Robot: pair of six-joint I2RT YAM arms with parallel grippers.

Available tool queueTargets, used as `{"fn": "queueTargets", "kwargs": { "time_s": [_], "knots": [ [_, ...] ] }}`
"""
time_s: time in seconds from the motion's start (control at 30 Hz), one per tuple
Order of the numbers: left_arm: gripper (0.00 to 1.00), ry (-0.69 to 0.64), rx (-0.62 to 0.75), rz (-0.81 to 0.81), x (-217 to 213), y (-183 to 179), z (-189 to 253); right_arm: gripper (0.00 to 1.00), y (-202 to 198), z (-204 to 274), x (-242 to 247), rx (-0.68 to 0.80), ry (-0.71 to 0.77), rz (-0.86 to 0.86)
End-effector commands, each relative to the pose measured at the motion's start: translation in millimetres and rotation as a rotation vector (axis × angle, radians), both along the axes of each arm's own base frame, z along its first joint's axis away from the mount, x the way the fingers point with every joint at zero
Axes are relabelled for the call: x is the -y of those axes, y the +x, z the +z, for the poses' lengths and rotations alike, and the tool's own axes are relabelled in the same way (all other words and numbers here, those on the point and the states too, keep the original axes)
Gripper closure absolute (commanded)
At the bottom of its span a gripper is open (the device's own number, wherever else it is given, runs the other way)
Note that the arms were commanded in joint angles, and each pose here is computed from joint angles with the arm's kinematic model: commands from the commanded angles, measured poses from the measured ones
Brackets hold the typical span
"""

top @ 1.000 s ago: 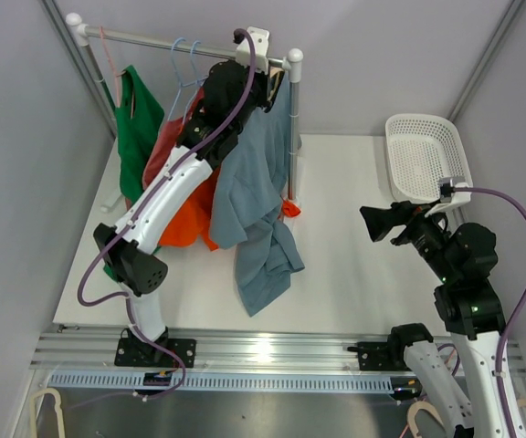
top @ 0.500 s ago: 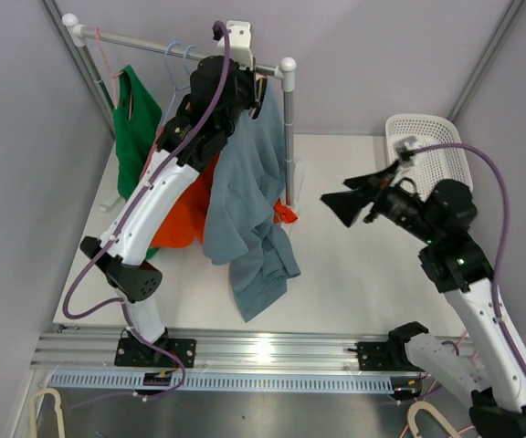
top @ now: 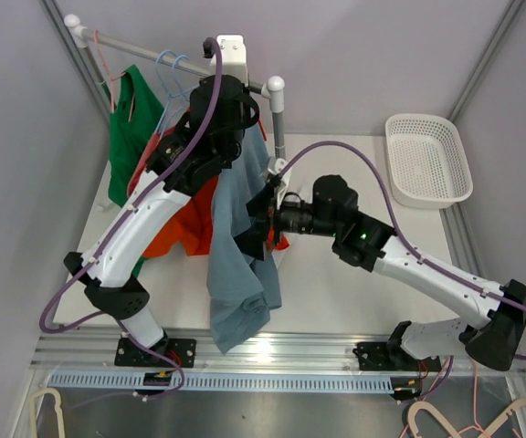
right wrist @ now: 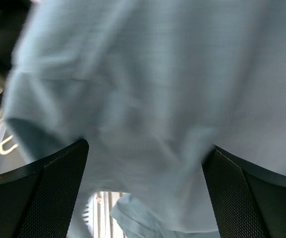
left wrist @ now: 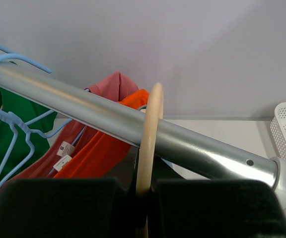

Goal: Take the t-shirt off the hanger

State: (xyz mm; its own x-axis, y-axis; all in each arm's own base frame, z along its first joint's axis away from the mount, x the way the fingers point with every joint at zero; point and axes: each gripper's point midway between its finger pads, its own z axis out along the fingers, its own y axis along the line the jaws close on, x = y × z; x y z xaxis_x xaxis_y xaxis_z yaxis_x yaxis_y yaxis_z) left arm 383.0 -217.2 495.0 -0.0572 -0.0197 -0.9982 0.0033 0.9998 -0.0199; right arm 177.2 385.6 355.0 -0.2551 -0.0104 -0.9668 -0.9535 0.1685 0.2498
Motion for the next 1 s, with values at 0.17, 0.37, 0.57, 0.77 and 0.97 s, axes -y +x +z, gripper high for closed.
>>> {"fn": "queueTargets", "kwargs": {
  "time_s": [0.17,0.37,0.57,0.77,0.97],
  "knots": [
    [0.99,-0.177,0.259,-0.047,-3,-2,61,0.01,5,17,-11,0.114,0.05,-0.16],
    [0.99,-0.178,0.153,-0.166,36,58,35,0.0,65,13,31,0.066,0.003,-0.379],
    [0.99,-0.209,0.149,-0.264,55,116,15,0.01,95,9,64,0.023,-0.028,-0.476],
    [0.99,-0.286,0.127,-0.352,51,129,9,0.01,113,3,83,0.002,-0.047,-0.551],
    [0.99,-0.285,0.253,-0.437,39,83,44,0.0,121,-5,82,-0.024,-0.05,-0.545]
  ]
}}
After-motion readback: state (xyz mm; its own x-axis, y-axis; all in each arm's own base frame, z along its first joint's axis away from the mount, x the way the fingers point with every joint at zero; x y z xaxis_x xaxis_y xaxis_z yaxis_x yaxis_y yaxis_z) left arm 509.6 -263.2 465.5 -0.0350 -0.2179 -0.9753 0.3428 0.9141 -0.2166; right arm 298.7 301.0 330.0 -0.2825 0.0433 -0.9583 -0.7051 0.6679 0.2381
